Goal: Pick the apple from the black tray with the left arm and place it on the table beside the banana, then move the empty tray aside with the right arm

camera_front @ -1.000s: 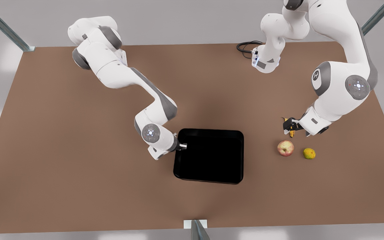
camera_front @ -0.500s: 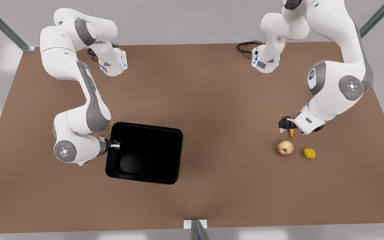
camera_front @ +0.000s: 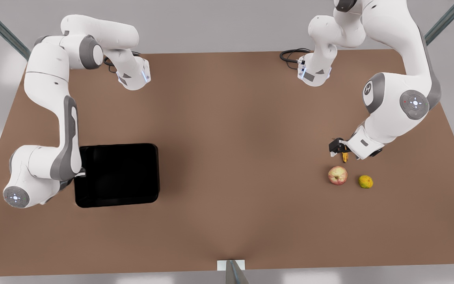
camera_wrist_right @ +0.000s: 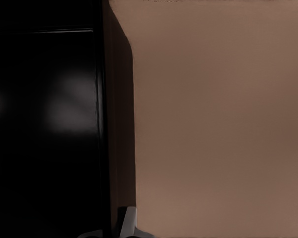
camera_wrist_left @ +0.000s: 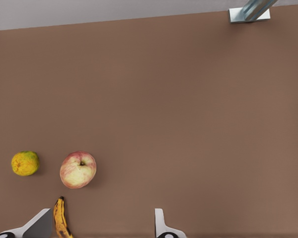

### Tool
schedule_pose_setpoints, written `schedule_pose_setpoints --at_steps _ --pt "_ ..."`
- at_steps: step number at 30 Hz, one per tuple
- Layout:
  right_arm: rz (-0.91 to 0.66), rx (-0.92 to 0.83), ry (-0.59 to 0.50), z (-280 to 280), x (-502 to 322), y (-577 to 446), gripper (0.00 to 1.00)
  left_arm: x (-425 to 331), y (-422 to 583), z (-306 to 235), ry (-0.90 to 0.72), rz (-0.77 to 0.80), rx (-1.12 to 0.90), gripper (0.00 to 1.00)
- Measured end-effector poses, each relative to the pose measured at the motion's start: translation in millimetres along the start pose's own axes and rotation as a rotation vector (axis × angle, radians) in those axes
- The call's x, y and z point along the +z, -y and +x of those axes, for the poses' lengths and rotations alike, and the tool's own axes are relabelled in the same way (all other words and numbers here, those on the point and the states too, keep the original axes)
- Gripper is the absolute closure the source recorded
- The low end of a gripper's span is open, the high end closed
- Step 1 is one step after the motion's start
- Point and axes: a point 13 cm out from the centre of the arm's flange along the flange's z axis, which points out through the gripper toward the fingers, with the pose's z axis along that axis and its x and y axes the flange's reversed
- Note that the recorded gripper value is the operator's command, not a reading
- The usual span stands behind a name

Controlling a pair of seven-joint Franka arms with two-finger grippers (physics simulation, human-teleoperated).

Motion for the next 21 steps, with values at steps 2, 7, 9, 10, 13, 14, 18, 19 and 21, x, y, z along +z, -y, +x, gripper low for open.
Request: schedule_pose_setpoints --at_steps 2,7,9,10,13,14,18,19,21 --pt "0.004 -0.049 0.005 -9 9 5 0.95 0 0 0 0.000 0.000 0.000 0.00" --pt "0.022 -0.158 0.035 -21 11 10 0.00 -16 5 -4 0.028 -0.020 0.022 0.00" --pt "0.032 -0.193 0.070 -17 -7 11 0.00 -29 14 1 0.032 -0.024 0.041 0.00" --pt "0.032 -0.212 0.103 -10 -26 8 0.00 -34 15 5 0.029 -0.027 0.044 0.00" --pt "0.039 -0.289 0.261 40 -123 -30 0.00 -35 15 11 0.009 -0.033 0.049 0.00" --pt "0.036 -0.317 0.304 55 -148 -51 0.00 -31 17 13 -0.003 -0.036 0.052 0.00" --pt "0.036 -0.326 0.408 61 -185 -92 0.00 -6 33 15 -0.052 -0.056 0.083 0.00" --pt "0.038 -0.316 0.430 57 -189 -95 0.00 -4 48 16 -0.053 -0.067 0.111 0.00" --pt "0.039 -0.293 0.462 52 -196 -95 0.00 3 61 14 -0.059 -0.075 0.136 0.00"
